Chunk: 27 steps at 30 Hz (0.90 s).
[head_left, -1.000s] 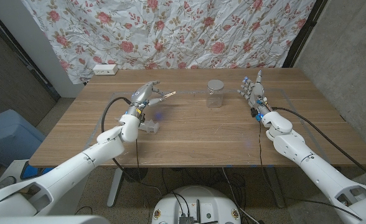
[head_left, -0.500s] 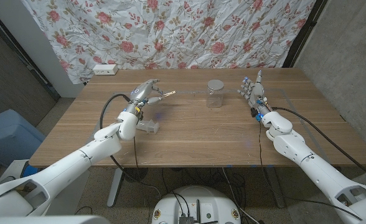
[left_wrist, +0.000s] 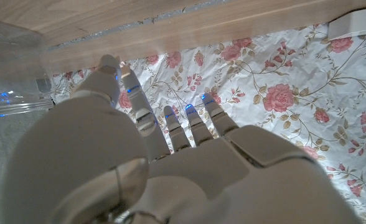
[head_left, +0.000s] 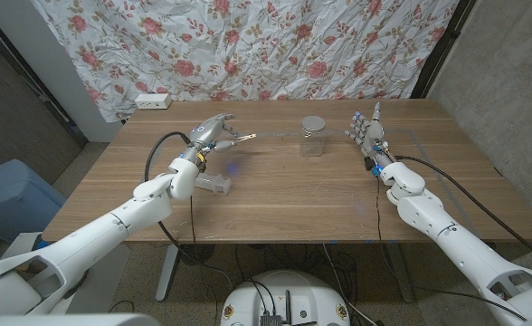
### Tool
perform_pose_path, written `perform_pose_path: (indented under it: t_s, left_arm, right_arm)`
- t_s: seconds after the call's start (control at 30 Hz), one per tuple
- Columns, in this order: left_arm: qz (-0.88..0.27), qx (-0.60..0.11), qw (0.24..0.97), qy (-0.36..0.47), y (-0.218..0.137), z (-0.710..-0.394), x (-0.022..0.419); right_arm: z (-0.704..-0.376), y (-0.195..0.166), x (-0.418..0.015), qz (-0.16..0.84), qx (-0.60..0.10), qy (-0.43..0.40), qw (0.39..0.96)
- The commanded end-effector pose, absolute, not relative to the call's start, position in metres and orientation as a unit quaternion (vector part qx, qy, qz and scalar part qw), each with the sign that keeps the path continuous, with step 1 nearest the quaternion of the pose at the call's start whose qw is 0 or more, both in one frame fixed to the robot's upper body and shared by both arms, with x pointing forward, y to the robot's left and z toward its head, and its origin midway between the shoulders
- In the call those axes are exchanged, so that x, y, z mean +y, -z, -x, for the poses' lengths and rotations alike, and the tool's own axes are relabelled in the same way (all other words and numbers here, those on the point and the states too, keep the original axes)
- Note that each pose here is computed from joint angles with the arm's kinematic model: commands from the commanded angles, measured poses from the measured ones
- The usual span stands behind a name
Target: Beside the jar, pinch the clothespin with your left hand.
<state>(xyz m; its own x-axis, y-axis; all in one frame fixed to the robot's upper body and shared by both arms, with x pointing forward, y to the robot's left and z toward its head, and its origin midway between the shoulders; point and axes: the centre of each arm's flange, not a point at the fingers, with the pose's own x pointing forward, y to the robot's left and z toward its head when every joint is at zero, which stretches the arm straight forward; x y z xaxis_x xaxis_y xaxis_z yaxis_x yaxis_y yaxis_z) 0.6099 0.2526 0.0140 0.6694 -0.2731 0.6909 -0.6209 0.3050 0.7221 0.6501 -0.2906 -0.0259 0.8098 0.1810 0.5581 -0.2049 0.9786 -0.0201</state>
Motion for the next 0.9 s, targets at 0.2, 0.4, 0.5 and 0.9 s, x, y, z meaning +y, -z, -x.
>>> perform_pose_path:
  t_s: [0.2, 0.4, 0.5, 0.9]
  left_arm:
    - [-0.652, -0.346, 0.665, -0.113, -0.02, -0.61, 0.253]
    - [-0.675, -0.341, 0.644, -0.117, -0.019, -0.609, 0.253]
    - [-0.678, -0.335, 0.644, -0.117, -0.017, -0.61, 0.253]
    - [-0.693, -0.325, 0.634, -0.106, -0.002, -0.613, 0.254]
  right_arm:
    - [-0.65, 0.026, -0.291, -0.02, -0.291, -0.101, 0.951]
    - [-0.65, 0.026, -0.291, -0.021, -0.291, -0.101, 0.951]
    - [-0.65, 0.026, -0.291, -0.021, -0.291, -0.101, 0.951]
    - [-0.65, 0.026, -0.291, -0.021, -0.291, -0.101, 0.951]
